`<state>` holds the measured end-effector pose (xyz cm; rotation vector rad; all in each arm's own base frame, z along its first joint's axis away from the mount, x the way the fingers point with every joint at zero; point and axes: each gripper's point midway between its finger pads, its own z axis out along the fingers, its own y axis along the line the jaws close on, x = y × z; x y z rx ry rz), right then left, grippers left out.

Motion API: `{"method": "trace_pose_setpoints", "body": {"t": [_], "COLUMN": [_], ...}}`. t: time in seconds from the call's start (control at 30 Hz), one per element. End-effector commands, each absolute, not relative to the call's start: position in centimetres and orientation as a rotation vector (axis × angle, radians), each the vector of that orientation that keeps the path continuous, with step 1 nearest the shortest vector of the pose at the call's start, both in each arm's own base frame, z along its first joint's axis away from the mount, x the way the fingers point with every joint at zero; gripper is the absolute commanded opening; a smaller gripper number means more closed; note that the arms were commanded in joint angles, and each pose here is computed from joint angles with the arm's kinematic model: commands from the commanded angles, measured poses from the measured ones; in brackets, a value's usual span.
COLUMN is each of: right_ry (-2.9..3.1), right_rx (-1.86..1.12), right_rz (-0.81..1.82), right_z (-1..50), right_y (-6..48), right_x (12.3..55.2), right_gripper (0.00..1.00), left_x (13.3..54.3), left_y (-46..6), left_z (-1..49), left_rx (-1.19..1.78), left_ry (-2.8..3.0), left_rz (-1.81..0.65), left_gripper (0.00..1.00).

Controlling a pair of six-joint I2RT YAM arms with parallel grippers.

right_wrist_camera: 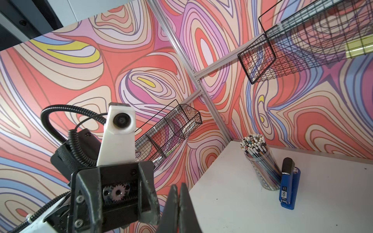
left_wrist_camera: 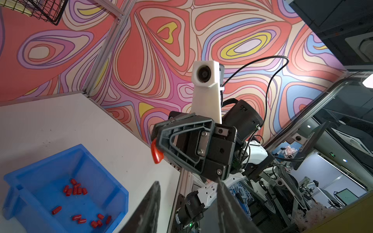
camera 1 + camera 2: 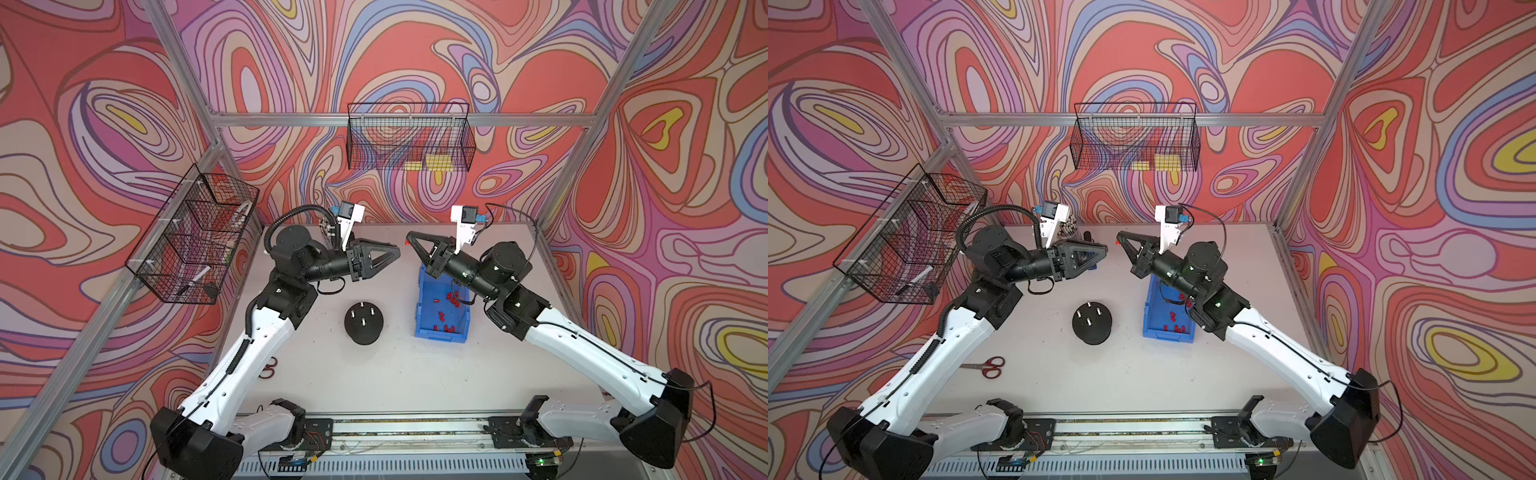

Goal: Cover the protruding screws with screw protection sleeves
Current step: Pick up the screw protection sleeve from the storage box.

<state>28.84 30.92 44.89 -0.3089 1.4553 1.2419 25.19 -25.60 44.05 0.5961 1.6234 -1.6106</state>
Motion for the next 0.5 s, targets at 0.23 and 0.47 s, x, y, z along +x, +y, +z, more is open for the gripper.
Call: {"method": "trace_pose_setpoints", "body": {"t": [0.23, 0.47], "right_ry": [1.36, 1.368], "right_rx": [-0.357, -0.358], "right_rz": [1.308, 1.315], "right_z": [47.3, 47.2], "right_y": [31.8, 32.1], "right_x": [26.9, 26.4], "right_gripper": [0.0, 0.0], "left_x": [25.0, 24.9], "left_y": [-25.8, -25.7], "left_z": [45.3, 45.3], "left_rx": [0.598, 0.595], "left_ry": [1.556, 1.538], "left_rz": [-1.671, -1.668], "left_gripper": [0.37, 0.31]}}
